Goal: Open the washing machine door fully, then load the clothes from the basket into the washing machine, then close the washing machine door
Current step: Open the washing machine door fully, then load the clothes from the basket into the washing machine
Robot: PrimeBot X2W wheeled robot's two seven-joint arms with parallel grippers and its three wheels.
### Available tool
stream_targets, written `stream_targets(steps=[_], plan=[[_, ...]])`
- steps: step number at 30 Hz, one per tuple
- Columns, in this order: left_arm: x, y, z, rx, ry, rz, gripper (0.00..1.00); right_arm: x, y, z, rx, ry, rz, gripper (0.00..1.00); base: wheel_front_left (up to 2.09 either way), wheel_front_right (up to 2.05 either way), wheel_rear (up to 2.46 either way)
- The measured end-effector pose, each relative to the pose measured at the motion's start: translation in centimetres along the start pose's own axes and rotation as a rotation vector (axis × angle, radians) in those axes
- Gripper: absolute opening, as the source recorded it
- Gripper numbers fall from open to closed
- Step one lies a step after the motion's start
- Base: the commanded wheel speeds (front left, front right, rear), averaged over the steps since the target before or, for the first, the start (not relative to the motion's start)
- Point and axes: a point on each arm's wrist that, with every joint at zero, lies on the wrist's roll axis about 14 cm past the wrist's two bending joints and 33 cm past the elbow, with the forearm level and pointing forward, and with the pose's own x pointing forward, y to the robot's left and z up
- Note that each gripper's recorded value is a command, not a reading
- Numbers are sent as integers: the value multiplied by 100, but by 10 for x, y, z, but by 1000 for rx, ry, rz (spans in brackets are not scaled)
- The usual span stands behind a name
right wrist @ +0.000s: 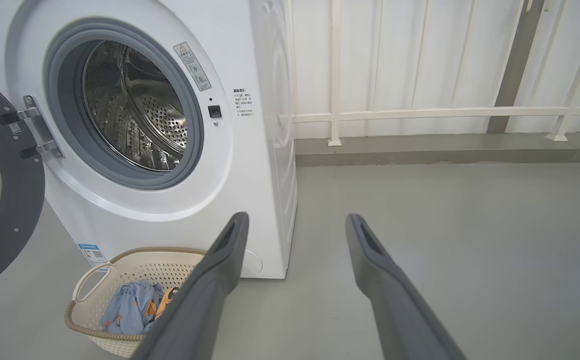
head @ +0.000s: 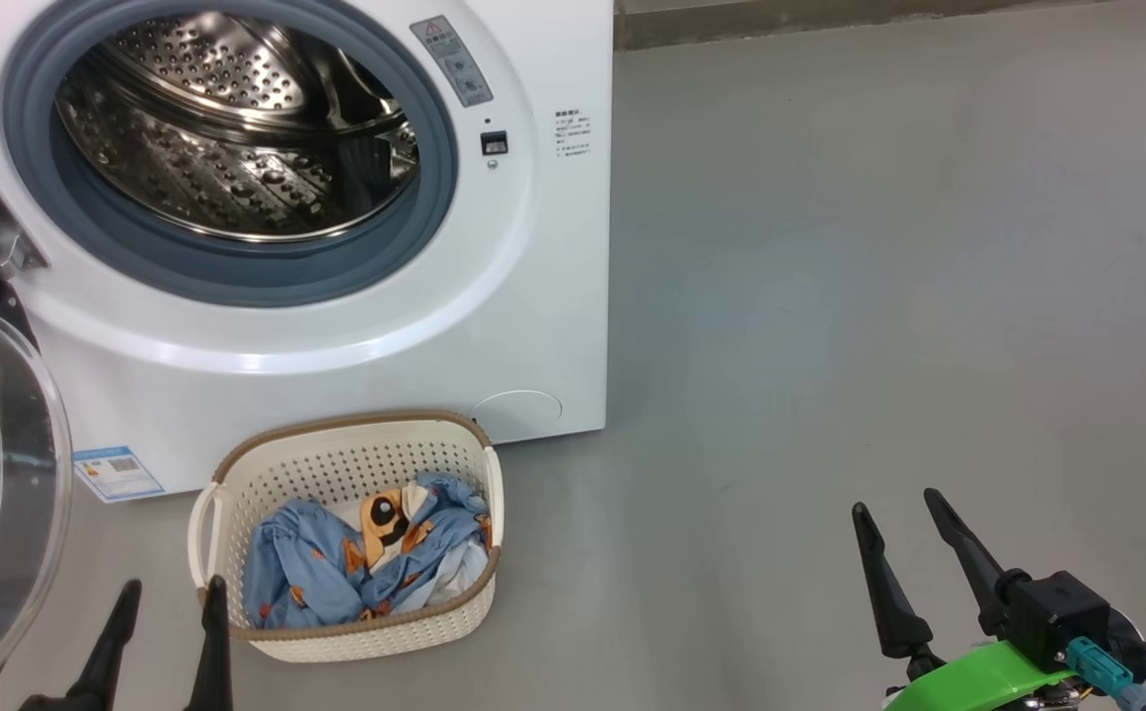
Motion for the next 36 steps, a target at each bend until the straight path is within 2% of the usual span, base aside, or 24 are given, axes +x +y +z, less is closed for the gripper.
stream_targets(steps=[36], plan=[[-14,19,-18,-6,61,69,100,8,10,-5,2,12,32,100,0,0,0]])
